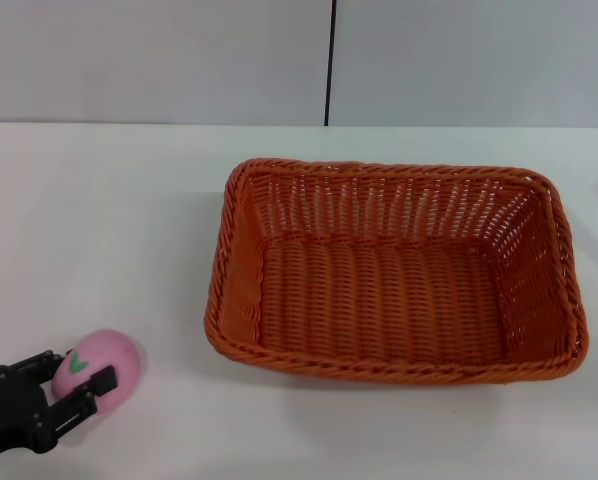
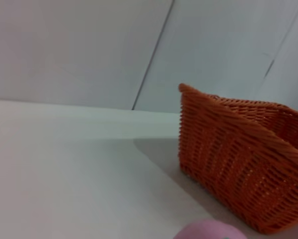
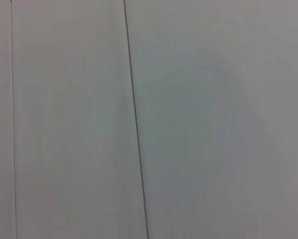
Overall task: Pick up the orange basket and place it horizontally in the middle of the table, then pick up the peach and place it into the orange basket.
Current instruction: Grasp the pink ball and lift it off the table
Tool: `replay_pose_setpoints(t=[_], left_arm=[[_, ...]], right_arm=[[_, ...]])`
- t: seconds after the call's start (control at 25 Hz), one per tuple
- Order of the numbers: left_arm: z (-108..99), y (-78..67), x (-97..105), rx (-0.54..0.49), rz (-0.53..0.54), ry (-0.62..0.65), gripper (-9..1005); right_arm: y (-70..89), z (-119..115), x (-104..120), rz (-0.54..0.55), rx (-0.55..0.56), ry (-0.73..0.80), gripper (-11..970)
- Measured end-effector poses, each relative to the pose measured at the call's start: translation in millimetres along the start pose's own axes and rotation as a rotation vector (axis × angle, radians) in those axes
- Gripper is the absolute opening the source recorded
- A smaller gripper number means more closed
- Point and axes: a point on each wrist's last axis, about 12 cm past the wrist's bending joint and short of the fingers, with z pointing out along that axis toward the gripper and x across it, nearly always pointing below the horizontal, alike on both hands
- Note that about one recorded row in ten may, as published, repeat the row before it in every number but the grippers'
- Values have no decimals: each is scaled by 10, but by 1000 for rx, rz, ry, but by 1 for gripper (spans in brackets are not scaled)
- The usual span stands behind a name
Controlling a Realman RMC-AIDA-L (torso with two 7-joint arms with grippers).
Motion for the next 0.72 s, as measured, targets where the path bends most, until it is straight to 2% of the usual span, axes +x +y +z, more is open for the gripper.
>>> replay_pose_setpoints(t=[0.12,0.28,0.36,0.48,0.56,0.72], left_arm=[[40,-13,3,4,30,-10,479],[74,-4,-43,-7,41,-57,433],[80,0,-160,3,50,-142,413],[79,-1,-208,11,55,-176,387],[126,4,-422,49,94,-301,370],[183,6,-529,77,115,-347,340]], right_arm=[[11,-16,18,6,6,0,639],[12,-107,41,29,53,-33,639],[15,-208,68,35,114,-82,639],[26,-277,102,41,166,-117,639],[41,-377,160,41,254,-157,640],[63,-430,197,40,288,-160,639]])
